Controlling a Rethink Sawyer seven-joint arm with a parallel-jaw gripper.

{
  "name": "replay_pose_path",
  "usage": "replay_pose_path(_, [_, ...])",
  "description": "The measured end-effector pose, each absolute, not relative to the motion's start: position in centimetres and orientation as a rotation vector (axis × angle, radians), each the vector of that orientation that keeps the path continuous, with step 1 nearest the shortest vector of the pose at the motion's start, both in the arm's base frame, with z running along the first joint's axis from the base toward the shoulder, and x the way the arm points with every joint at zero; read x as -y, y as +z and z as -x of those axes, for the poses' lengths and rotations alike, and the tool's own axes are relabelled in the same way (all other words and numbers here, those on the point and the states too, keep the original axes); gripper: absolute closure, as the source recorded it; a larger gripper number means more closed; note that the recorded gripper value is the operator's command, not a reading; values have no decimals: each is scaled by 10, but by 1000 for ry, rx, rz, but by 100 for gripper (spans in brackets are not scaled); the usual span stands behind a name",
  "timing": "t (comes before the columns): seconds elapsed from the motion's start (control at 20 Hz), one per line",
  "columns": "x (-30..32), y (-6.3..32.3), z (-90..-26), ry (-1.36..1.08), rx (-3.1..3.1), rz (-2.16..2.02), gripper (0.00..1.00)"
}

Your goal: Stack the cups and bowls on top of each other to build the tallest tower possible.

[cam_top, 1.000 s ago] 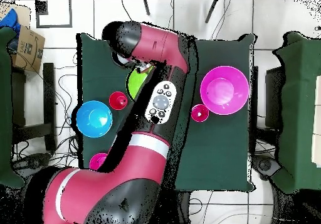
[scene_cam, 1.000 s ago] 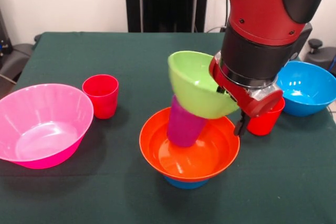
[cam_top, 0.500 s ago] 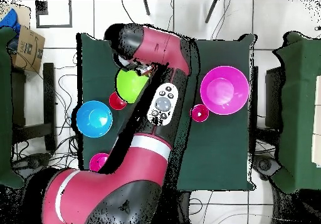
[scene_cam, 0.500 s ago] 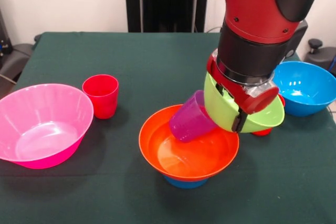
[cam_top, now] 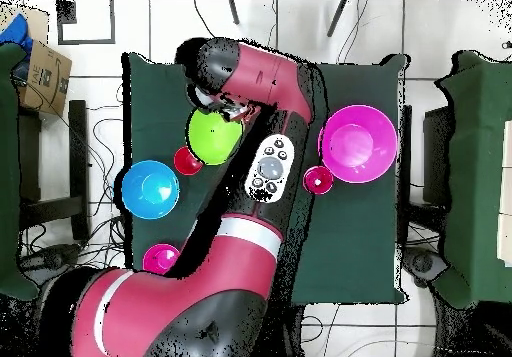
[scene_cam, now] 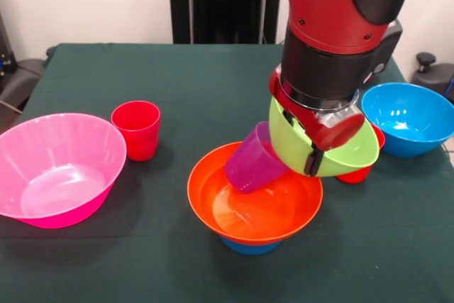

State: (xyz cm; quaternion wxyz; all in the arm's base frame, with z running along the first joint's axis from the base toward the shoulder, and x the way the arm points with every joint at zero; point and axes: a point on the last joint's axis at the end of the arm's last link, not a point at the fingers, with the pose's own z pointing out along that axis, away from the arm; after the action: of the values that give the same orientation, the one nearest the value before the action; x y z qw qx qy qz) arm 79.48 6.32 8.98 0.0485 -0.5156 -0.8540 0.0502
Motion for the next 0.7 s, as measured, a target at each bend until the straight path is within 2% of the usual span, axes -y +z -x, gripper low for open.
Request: replay_pose_path(0.7, [-49,93,-786,124,2549,1604,0])
